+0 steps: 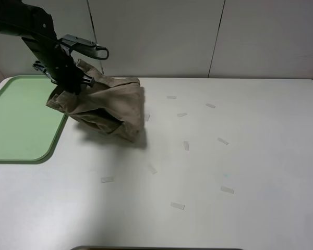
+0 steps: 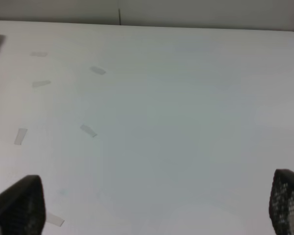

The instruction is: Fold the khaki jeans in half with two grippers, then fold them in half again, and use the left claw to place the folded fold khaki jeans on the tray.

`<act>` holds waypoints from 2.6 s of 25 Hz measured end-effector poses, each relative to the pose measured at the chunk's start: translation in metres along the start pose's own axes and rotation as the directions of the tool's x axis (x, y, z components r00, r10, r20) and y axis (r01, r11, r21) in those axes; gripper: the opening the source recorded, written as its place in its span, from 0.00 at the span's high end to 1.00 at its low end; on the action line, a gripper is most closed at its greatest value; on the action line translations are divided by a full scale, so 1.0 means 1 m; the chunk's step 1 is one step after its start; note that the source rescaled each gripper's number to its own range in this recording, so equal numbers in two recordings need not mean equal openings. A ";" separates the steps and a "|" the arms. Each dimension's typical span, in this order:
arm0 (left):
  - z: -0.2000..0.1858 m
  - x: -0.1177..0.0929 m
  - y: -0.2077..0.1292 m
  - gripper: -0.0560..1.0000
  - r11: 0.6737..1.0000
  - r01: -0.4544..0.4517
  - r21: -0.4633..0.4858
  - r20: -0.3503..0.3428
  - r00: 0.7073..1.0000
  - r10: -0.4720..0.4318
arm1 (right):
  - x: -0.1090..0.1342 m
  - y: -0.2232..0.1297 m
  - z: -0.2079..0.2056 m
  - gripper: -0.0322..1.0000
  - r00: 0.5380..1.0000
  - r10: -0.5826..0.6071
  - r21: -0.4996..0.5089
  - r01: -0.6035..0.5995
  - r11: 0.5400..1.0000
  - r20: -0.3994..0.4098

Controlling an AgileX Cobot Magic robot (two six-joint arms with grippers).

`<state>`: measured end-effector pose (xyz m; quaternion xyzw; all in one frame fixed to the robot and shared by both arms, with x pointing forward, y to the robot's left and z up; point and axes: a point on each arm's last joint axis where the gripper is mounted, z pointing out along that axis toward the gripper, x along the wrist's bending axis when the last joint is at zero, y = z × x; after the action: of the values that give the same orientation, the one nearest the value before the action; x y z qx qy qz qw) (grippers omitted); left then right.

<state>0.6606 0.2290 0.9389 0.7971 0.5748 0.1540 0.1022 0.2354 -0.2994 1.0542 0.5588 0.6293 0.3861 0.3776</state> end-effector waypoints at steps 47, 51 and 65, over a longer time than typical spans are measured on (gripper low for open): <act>-0.021 0.155 -0.044 0.92 0.996 0.069 0.056 -0.370 0.928 -0.044 | 0.000 0.000 0.000 0.00 1.000 0.000 0.000 0.000 1.000 0.000; -0.021 0.155 -0.044 0.76 0.995 0.082 0.055 -0.369 0.928 -0.055 | 0.000 0.000 0.000 0.00 1.000 0.000 0.000 0.000 1.000 0.000; -0.066 0.135 -0.027 0.00 0.985 0.148 -0.094 -0.343 0.924 -0.171 | 0.000 0.000 0.000 0.00 1.000 0.000 0.000 0.000 1.000 0.000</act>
<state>0.6523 0.3647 1.0087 0.7038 0.6413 0.3034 0.0370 0.2354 -0.2994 1.0542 0.5588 0.6293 0.3861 0.3776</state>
